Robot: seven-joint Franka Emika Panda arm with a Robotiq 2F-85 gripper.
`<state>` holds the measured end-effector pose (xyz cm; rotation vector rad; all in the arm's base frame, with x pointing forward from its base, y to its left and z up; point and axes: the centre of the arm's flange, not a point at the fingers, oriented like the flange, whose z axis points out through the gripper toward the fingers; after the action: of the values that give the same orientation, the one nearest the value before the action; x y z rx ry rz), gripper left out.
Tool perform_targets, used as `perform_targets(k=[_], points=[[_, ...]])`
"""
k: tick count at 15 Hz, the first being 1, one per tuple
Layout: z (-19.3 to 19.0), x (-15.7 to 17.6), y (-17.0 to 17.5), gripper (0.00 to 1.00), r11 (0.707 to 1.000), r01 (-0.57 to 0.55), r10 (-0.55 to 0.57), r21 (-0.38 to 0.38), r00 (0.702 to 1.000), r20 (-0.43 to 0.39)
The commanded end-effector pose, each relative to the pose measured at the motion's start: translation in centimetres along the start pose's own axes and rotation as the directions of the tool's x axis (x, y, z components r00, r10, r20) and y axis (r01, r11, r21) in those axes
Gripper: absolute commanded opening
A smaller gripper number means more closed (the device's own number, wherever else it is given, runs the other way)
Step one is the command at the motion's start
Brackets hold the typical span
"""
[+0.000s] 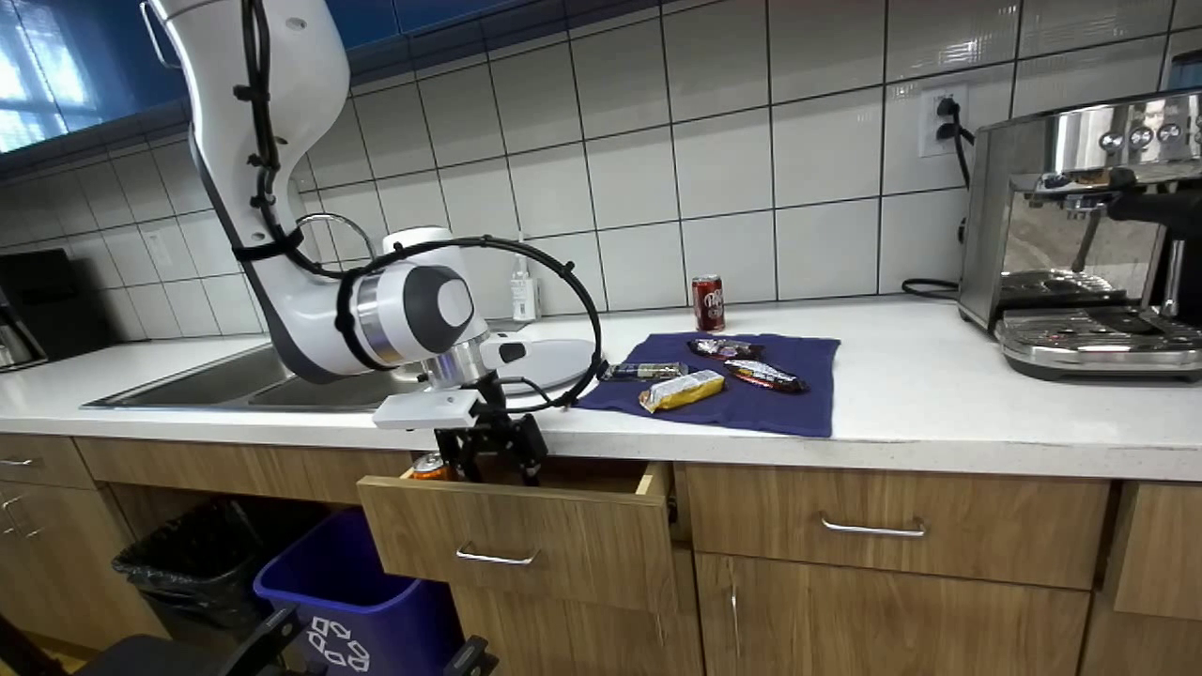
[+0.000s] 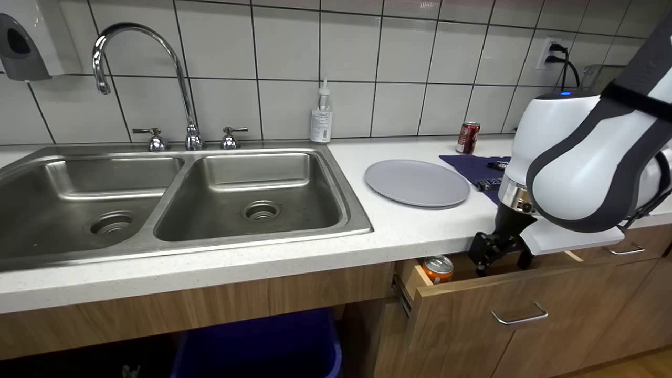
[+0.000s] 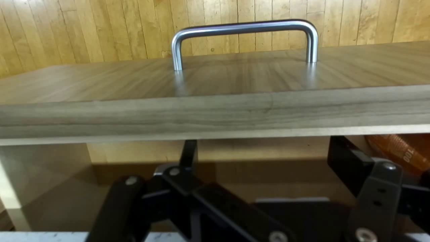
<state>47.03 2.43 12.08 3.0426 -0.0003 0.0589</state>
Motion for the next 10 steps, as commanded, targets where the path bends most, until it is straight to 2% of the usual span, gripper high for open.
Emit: perform_targets(k=[1,10], points=[[-0.7,-2.2,0.0,1.0,1.0,-0.024,0.024,0.012,1.0,0.014],[-1.0,-4.5,0.0,1.0,1.0,-0.023,0.023,0.006,0.999,0.033]])
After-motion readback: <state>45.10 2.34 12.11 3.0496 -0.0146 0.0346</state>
